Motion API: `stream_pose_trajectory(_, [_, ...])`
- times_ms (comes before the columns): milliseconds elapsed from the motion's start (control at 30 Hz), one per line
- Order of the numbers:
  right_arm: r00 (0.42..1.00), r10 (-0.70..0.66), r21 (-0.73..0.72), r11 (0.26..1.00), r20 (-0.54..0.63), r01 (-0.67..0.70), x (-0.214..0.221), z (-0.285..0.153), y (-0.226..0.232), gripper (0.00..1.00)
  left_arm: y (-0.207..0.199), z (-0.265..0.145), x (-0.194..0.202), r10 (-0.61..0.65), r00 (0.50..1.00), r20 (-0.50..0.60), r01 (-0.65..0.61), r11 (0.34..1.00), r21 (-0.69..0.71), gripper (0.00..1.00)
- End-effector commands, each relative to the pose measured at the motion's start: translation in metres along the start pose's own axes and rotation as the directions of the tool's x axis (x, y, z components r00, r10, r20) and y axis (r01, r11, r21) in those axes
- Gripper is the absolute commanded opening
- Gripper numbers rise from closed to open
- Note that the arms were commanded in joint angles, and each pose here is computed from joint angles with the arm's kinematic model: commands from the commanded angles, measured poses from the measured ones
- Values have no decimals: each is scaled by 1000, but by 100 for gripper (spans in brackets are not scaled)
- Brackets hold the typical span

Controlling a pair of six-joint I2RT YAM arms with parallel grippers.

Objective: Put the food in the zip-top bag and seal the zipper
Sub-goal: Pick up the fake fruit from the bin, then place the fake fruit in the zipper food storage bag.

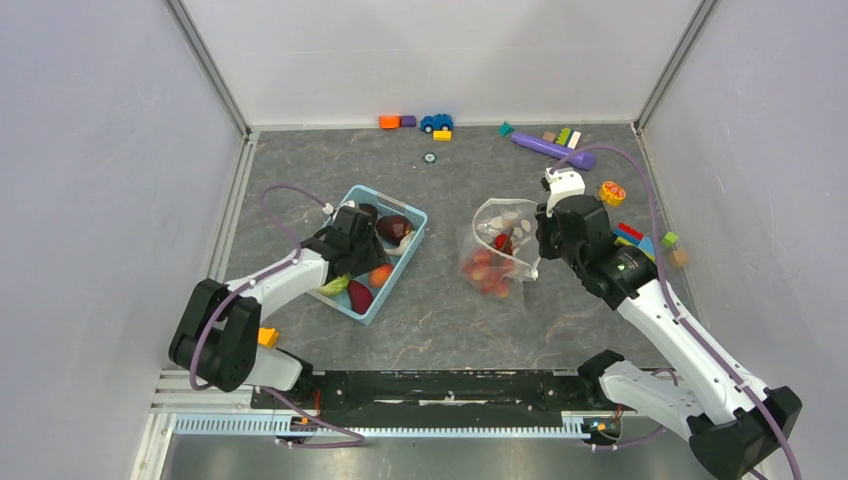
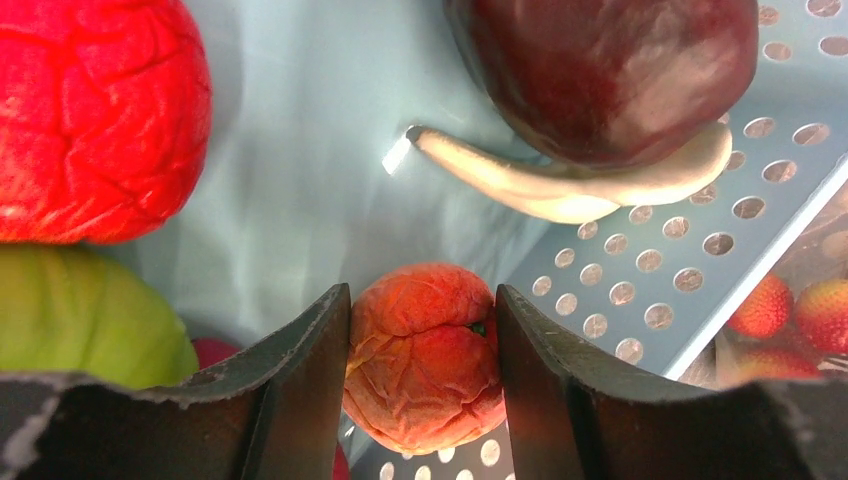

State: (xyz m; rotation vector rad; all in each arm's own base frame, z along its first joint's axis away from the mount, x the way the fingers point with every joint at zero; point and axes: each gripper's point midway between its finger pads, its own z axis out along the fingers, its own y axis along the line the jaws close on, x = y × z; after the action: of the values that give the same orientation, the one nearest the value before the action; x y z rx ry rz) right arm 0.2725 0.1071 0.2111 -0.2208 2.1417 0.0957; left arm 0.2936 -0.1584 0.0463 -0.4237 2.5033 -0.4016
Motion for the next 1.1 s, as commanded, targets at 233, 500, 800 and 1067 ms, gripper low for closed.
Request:
stream_pose_trajectory(233, [998,3,9,1000,66,-4,-16,-4,-3,24,-20,-70,-68,-4,972,236,-2,1000,23,34])
stream_pose_trajectory(500, [996,2,5,1000,92,-2,-20,-7,-4,24,-75,-136,-113,-1,925,380,-99,965,243,33])
stream_pose_trajectory(800, [995,3,-6,1000,105,-2,-20,-10,-3,24,-158,-189,-141,-51,890,452,-218,824,522,31])
stream_pose_trajectory(1067, [993,7,-23,1000,117,-5,-20,-12,-1,23,-255,-209,-116,44,891,452,-364,664,653,30])
